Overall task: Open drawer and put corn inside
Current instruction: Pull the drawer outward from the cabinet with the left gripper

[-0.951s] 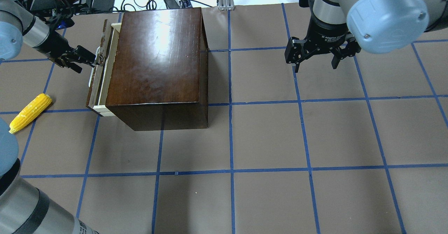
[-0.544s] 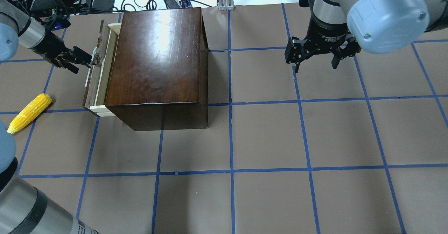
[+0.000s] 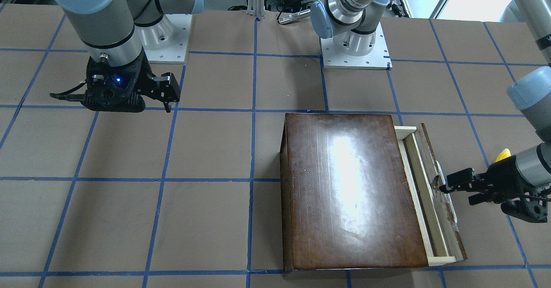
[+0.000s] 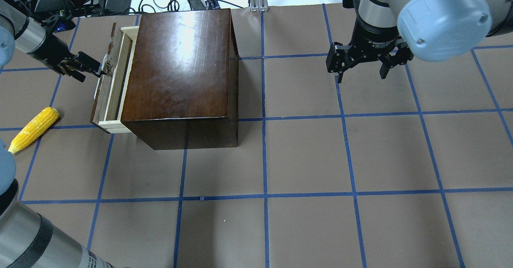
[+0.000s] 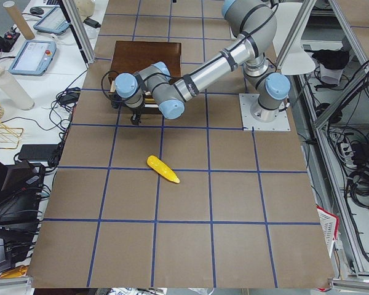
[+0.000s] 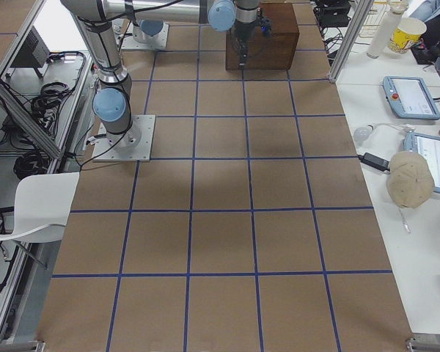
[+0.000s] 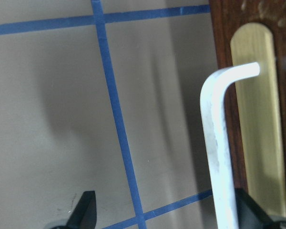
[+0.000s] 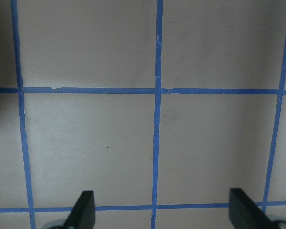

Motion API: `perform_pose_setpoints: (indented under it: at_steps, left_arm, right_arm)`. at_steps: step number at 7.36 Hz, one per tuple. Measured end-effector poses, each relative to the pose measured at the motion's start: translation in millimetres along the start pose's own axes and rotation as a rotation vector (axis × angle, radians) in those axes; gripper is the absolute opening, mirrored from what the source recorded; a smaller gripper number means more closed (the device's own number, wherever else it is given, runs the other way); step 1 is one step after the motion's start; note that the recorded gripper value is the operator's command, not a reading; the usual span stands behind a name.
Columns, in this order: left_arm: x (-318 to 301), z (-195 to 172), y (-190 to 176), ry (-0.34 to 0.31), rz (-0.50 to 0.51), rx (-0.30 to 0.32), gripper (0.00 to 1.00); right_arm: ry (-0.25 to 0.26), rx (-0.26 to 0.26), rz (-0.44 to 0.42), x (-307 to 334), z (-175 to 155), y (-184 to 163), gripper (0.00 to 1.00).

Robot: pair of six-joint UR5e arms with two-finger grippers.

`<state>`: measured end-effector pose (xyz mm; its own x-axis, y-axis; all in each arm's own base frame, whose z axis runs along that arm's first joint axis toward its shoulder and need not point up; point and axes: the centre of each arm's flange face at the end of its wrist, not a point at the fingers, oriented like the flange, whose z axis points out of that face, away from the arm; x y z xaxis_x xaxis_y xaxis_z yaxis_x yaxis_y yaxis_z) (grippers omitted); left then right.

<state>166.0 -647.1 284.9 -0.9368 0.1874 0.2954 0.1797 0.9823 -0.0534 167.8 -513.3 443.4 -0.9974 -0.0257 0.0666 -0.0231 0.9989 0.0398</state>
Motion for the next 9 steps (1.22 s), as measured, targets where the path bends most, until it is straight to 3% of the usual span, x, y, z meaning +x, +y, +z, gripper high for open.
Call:
perform_pose_setpoints:
  at_steps: [9]
  left_arm:
    - [-19,-2,3,-0.003,0.026,0.003,1.0]
  right_arm:
    - [0.0,-0.001,0.0,0,0,0,1.0]
